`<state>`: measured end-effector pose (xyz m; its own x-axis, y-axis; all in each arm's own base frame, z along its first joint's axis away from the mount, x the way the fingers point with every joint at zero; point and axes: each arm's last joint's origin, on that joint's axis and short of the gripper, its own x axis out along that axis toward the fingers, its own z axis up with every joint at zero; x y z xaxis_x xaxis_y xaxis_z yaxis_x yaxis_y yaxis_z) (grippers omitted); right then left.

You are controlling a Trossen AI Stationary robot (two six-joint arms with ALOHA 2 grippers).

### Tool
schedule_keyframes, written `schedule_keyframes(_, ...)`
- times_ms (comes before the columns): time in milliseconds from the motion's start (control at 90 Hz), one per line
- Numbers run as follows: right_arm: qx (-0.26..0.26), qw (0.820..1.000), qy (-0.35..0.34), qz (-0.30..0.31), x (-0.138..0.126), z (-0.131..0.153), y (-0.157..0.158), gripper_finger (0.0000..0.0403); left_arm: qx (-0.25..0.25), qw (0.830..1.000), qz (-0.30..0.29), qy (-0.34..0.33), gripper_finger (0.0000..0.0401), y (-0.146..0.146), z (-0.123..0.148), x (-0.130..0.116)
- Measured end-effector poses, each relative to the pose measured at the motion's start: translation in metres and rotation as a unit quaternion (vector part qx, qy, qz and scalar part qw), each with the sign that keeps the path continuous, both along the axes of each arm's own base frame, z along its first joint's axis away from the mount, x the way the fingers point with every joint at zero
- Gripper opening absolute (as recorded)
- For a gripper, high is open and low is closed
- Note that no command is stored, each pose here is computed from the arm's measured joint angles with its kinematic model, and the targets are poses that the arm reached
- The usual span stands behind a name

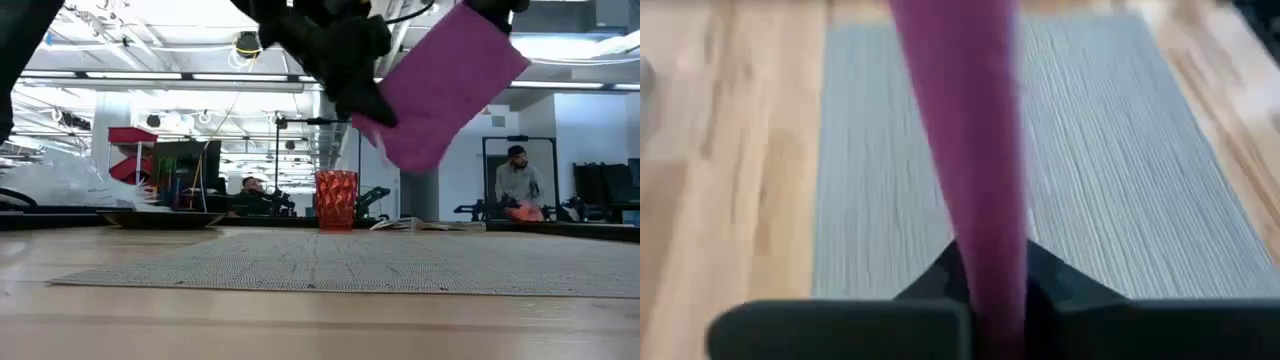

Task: Set table place
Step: Fold the pink table napkin

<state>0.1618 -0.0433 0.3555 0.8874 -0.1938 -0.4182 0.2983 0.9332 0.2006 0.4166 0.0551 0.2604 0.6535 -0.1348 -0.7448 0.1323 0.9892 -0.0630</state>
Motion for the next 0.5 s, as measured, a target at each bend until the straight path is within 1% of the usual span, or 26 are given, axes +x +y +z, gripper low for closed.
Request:
schedule_keyframes(122, -0.015, 0.999, 0.032, -0.007, -0.004, -0.005, -0.005, 0.0016, -0.007, 0.997, -0.014, 0.075, 0.0001, -0.009, 0.012, -0.010)
schedule_keyframes(189, -0.025, 0.998, 0.053, -0.004, -0.007, -0.008, -0.006, 0.0033, -0.007, 0.996, -0.022, 0.083, 0.0001, -0.015, 0.023, -0.010)
schedule_keyframes(244, -0.024, 0.997, 0.068, 0.005, -0.010, -0.010, -0.006, 0.0052, -0.010, 0.996, -0.024, 0.087, 0.0001, -0.018, 0.033, -0.012)
schedule_keyframes(300, -0.013, 0.996, 0.080, 0.021, -0.012, -0.013, -0.005, 0.0070, -0.015, 0.995, -0.020, 0.094, 0.0000, -0.021, 0.042, -0.014)
schedule_keyframes(389, 0.024, 0.993, 0.109, 0.044, -0.018, -0.018, -0.002, 0.0097, -0.028, 0.994, -0.016, 0.106, 0.0000, -0.027, 0.054, -0.017)
schedule_keyframes(500, 0.051, 0.987, 0.145, 0.055, -0.027, -0.024, 0.001, 0.0114, -0.093, 0.989, -0.037, 0.108, 0.0000, -0.038, 0.071, -0.020)
